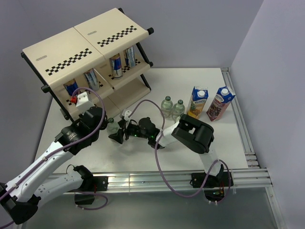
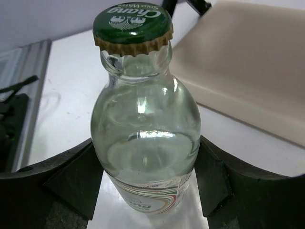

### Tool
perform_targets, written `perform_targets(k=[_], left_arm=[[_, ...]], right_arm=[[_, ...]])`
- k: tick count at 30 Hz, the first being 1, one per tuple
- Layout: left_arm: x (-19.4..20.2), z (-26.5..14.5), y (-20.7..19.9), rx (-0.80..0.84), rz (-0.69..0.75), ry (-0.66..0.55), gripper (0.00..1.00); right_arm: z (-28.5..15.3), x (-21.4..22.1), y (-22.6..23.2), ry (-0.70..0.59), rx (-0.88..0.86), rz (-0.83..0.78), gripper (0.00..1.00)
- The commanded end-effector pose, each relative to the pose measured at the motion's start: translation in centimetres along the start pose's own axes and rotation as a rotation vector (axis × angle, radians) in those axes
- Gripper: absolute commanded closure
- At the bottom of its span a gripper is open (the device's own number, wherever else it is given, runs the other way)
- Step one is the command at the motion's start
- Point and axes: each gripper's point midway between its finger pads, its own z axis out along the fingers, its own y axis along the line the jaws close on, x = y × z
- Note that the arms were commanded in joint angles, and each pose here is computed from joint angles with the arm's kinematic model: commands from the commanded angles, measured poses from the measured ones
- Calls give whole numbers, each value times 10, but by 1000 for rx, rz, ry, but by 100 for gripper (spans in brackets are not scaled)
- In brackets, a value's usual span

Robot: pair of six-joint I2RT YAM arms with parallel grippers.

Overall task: Place and organize the beverage onto the shelf
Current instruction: Adjust the drink.

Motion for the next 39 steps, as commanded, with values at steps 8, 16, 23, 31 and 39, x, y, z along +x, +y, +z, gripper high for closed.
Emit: perform_targets(k=[8,16,23,31,39], left_arm=[[8,2,-31,130,-64,50,100],[18,0,-44,202,-87,92,100],[14,-4,-42,219,-77,77,100],[-43,-20,17,-72,-113,-120,73],[-109,-69,49,-115,-163,-290,23]], right_arm=[[-40,-222,51,-709,-150,-221,100],[-27,-228,53,-676,-173,-231,100],[-17,-225,49,-642,-181,-212,100],[7,-219,23,-624,-146,-192,100],[52,-210,-5,-603,-100,-188,100]])
